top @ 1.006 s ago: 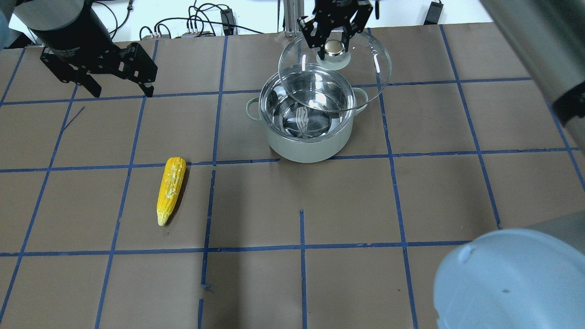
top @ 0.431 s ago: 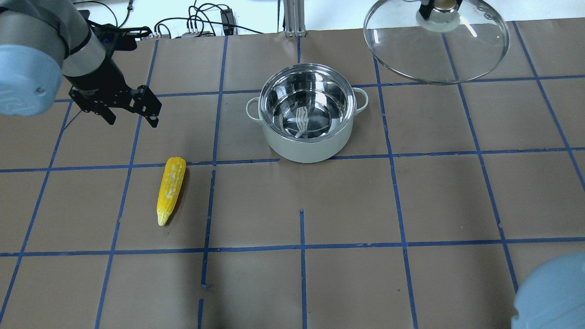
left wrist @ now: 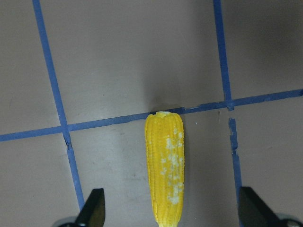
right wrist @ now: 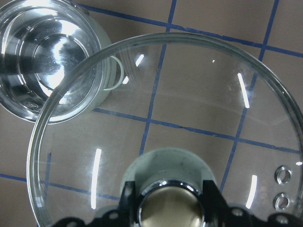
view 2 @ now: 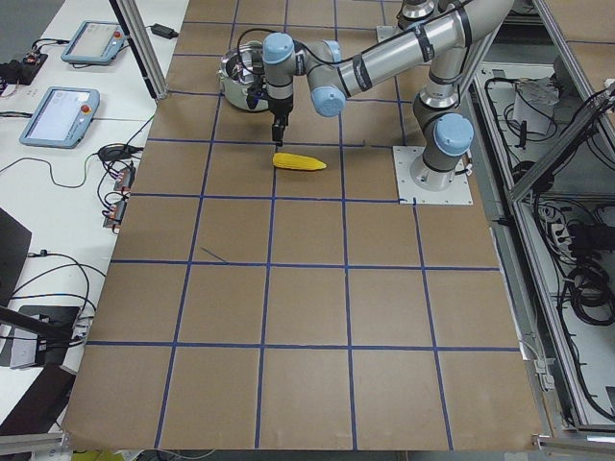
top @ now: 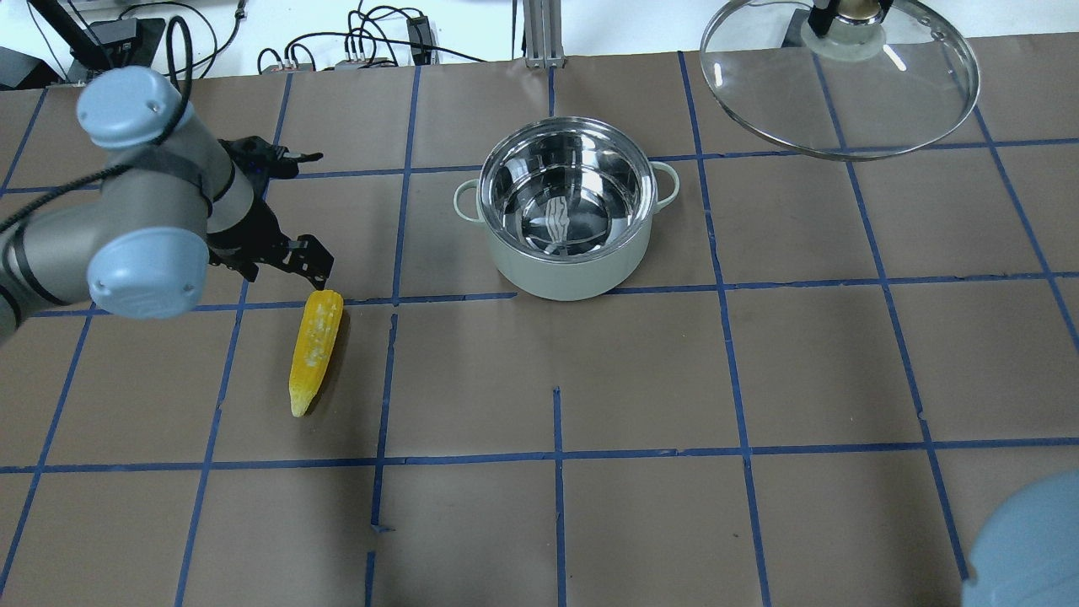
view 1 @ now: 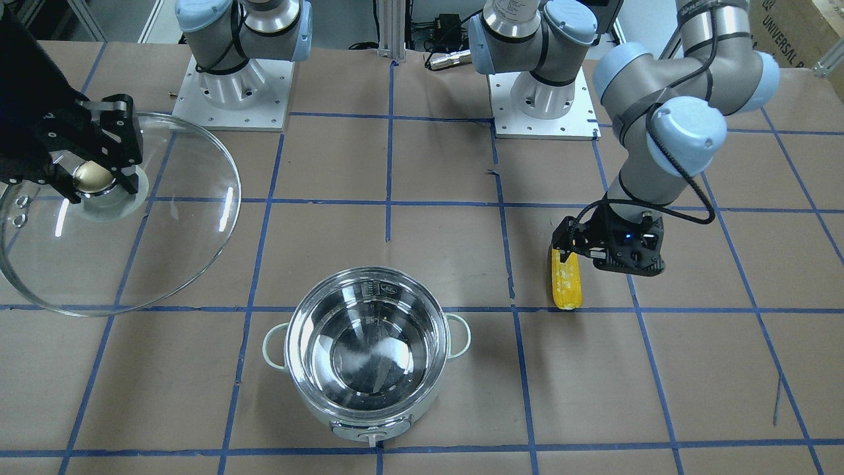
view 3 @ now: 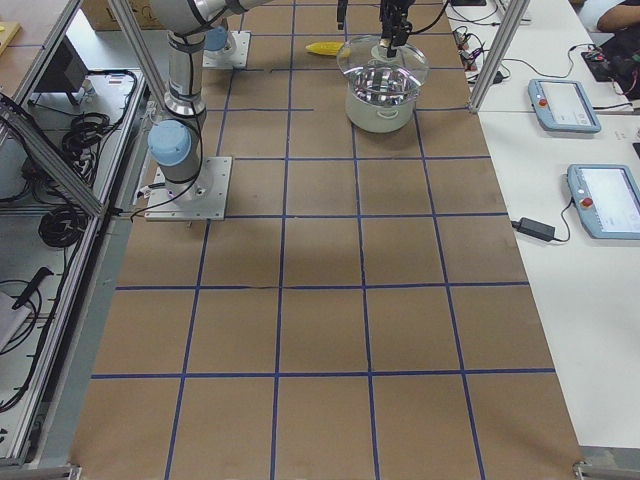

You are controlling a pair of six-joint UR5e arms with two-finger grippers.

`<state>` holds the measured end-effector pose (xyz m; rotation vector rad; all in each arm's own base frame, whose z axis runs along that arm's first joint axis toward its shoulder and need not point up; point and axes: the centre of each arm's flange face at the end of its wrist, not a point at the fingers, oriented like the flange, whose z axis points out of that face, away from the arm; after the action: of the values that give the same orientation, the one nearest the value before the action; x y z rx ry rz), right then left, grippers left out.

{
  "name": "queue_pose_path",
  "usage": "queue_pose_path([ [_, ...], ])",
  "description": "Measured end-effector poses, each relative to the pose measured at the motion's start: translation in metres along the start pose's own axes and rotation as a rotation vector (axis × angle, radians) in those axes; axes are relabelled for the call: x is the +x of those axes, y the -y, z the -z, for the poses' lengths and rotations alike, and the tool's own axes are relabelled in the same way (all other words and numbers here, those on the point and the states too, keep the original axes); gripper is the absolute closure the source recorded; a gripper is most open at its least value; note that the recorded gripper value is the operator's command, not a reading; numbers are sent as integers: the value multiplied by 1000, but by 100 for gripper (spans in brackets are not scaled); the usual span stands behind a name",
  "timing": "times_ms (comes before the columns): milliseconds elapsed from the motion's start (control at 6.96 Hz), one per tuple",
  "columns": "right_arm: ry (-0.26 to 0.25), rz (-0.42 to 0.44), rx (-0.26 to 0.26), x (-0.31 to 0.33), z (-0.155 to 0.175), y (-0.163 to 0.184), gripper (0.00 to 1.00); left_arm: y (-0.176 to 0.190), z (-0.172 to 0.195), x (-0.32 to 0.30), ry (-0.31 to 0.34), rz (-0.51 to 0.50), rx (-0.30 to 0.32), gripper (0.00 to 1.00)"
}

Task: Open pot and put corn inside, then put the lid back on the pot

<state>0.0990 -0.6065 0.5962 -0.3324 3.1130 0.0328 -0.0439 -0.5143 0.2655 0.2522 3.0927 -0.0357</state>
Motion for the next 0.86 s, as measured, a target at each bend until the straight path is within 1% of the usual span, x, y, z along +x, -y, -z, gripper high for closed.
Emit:
queue_pose_path([
  [144,6,-24,19,16,-4,6,91,-9,-35,4,5,-2,7,0],
  [287,18,-46,40,31,-8,13,91,-15,-63,7,8,-2,11,0],
  [431,26,-59,57,40,-12,18,91,-19,-82,10,8,-3,10,8],
  [575,28,-64,69,44,-16,25,91,-22,-93,12,10,-2,6,57],
  [719,27,-64,78,46,-21,31,91,-24,-95,13,13,0,-5,78],
  [862,26,-65,83,46,-23,34,91,-26,-93,13,13,6,-21,79],
])
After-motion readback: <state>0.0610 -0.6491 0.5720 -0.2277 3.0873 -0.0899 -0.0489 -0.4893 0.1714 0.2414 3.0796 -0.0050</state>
